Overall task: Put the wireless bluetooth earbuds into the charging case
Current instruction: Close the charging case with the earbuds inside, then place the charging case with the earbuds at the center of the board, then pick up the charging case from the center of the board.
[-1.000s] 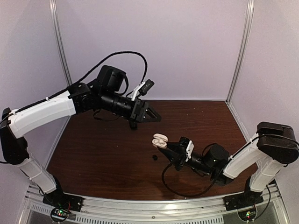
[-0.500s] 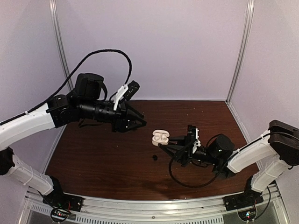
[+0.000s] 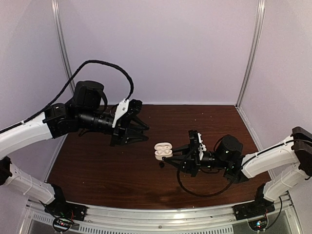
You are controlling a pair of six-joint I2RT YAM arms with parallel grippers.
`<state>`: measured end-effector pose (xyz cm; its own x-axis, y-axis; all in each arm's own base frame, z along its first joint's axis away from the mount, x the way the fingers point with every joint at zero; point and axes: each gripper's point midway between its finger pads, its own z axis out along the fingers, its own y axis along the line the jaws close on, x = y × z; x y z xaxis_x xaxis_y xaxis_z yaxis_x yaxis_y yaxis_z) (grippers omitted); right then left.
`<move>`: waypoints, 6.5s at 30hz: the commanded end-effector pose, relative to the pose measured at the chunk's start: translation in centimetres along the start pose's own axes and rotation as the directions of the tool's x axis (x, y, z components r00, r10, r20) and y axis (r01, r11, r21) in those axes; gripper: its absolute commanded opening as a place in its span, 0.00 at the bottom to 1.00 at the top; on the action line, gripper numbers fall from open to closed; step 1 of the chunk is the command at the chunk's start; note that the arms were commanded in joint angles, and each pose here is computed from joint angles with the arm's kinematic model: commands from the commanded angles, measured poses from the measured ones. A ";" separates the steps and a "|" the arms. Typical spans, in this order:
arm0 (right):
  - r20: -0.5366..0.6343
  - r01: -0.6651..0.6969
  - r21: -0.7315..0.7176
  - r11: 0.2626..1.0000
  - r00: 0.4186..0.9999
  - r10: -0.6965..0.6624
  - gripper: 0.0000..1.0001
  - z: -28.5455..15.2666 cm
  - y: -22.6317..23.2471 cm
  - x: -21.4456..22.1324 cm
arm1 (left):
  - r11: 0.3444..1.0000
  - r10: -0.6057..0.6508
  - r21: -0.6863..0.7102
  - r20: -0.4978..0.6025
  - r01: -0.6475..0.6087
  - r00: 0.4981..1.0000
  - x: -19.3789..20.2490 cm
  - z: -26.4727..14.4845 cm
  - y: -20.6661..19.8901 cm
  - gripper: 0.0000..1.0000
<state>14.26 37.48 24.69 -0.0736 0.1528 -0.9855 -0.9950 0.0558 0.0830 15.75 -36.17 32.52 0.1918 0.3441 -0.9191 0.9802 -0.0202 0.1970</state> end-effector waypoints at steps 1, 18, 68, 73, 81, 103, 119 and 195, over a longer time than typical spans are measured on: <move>0.007 0.008 -0.017 1.000 1.000 -0.008 0.00 -0.1 0.3 -0.9 | 0.999 -0.004 0.049 0.014 0.004 1.000 -0.3 1.1 -0.2 0.42; -0.005 0.029 -0.021 0.999 1.000 -0.029 0.00 0.3 0.3 -1.2 | 0.968 -0.099 0.229 -0.037 0.104 0.994 2.4 4.0 -3.4 0.58; -0.097 -0.362 0.717 0.595 0.794 0.600 0.06 -10.0 -28.9 9.9 | 0.403 -0.625 -0.633 0.337 0.661 0.704 14.4 -3.8 22.2 0.98; -0.094 -0.385 0.748 0.541 0.745 0.660 0.06 -10.7 -31.3 13.0 | 0.369 -0.678 -0.603 0.345 0.707 0.649 17.5 -3.2 23.5 0.98; -0.093 -0.379 0.798 0.469 0.691 0.717 0.16 -12.7 -33.9 15.9 | 0.337 -0.746 -0.640 0.265 0.690 0.610 22.1 -1.2 25.6 0.98; -0.105 -0.277 0.865 0.419 0.716 0.691 0.55 -16.7 -36.3 14.2 | 0.488 -0.801 -0.631 -0.047 0.604 0.597 30.2 0.7 25.9 0.98; -0.077 -0.275 0.821 0.500 0.815 0.575 0.92 -15.9 -33.3 6.3 | 0.643 -0.727 -0.548 -0.218 0.535 0.650 33.7 3.6 26.3 0.84; -0.076 -0.250 0.806 0.536 0.855 0.513 0.93 -16.1 -31.2 3.4 | 0.688 -0.648 -0.641 -0.333 0.339 0.686 39.0 10.7 26.9 0.36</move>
<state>44.08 20.81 14.82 -0.6150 0.0779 -0.7846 -0.4472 0.7852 0.4284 51.30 -35.09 2.16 -0.4621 0.5048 -0.7292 0.7219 0.6917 0.0214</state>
